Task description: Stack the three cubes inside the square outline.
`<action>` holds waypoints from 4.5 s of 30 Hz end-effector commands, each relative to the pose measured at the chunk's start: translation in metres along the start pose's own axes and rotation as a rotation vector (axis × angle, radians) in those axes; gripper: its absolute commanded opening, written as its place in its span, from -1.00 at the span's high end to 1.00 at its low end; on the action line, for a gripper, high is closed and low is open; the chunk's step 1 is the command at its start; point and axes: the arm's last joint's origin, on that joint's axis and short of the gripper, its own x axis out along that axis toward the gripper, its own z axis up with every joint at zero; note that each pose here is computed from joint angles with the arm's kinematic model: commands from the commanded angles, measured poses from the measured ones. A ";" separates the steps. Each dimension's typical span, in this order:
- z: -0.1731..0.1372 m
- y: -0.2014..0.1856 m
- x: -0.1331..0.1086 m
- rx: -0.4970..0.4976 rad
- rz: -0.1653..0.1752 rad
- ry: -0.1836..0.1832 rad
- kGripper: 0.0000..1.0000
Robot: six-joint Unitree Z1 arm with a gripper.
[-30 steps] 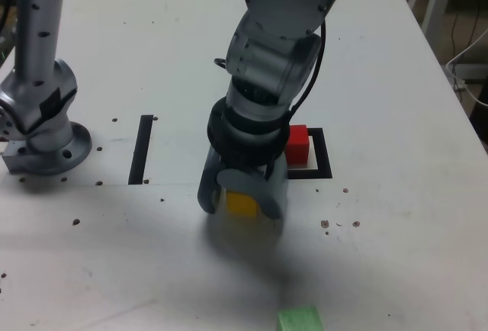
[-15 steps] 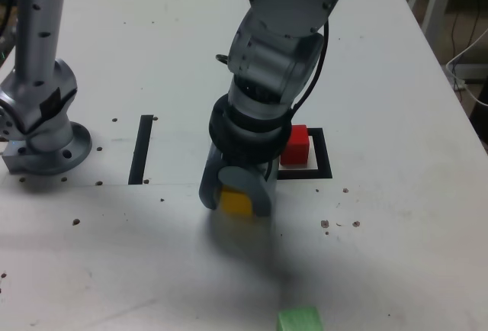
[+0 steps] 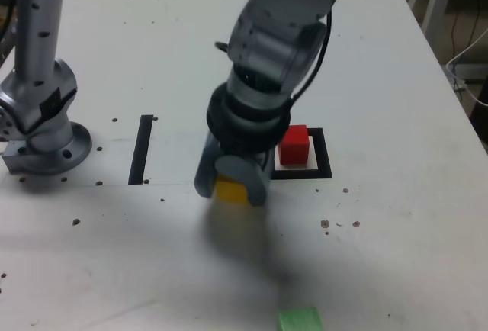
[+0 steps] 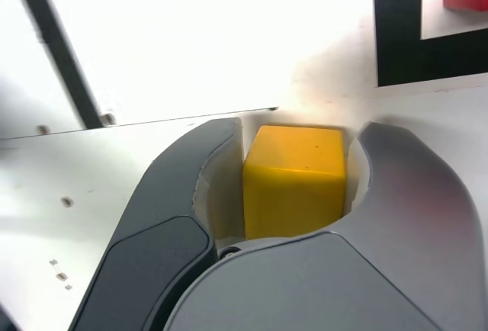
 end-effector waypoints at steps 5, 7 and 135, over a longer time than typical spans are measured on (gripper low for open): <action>-0.021 0.013 -0.034 0.000 0.035 -0.038 0.61; -0.021 0.017 -0.044 0.000 0.038 -0.073 0.62; 0.030 -0.133 -0.052 -0.142 -0.169 -0.138 -0.95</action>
